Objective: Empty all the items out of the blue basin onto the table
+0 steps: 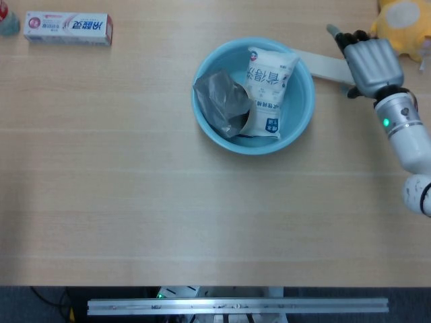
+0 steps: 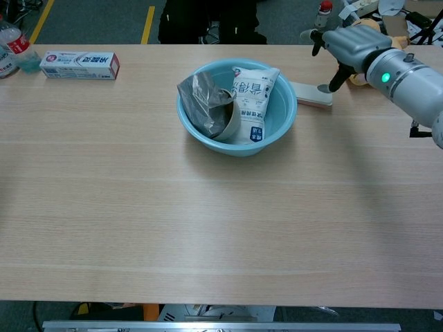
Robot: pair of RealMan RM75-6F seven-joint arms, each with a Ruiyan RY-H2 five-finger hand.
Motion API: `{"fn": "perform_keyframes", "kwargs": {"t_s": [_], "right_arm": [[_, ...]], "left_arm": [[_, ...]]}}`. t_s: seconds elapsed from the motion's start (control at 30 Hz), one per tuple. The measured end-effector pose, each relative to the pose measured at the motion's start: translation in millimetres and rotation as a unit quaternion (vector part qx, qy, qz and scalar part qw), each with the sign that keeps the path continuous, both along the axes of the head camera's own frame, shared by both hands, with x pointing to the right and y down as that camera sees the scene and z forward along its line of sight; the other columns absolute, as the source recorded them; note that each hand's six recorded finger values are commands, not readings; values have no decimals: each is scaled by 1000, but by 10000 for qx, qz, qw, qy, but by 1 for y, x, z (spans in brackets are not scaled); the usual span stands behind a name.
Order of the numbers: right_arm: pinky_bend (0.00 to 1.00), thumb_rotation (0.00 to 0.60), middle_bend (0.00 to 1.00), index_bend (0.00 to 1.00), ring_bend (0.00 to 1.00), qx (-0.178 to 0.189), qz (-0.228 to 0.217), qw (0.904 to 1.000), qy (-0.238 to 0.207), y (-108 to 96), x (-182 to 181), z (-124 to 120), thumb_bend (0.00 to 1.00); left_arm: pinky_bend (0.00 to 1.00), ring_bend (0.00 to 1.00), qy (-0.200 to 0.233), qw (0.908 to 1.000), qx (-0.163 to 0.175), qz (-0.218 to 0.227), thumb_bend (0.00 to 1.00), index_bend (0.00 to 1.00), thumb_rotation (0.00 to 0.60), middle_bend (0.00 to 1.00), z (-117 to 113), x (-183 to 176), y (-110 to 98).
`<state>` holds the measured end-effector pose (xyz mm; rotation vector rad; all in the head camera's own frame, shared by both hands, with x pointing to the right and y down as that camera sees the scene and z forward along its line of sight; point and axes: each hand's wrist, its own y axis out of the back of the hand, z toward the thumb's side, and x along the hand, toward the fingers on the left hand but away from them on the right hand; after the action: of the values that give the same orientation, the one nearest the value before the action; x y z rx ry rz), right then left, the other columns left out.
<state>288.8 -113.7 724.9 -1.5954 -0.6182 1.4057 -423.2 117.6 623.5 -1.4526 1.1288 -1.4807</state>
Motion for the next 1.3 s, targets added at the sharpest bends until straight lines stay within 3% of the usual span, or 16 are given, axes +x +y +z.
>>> {"fn": "perform_keyframes", "kwargs": {"t_s": [0.17,0.37,0.83,1.0,1.3], "right_arm": [[416,600,306,88,213,27,-637,9975,-315,14,-33,-33,61],[418,600,306,88,216,-39,-1198,9917,-461,27,-67,-51,45],[428,600,306,88,217,-417,-1503,9877,-140,34,-134,-34,37],[428,600,306,88,217,-385,-1568,9868,162,39,-130,-22,37],[428,600,306,92,217,-140,-1442,9861,808,16,-109,-8,38]], "left_arm": [[212,249,-1,10000,-38,-12,219,294,600,287,0,0,3],[212,249,7,10000,-47,-44,219,294,600,287,-1,-2,5],[212,249,30,9997,-94,-214,220,294,600,286,-4,-14,16],[212,249,38,9996,-87,-270,219,294,600,287,-5,-20,19],[212,249,80,9996,-92,-260,219,294,600,287,-3,-20,19]]}}
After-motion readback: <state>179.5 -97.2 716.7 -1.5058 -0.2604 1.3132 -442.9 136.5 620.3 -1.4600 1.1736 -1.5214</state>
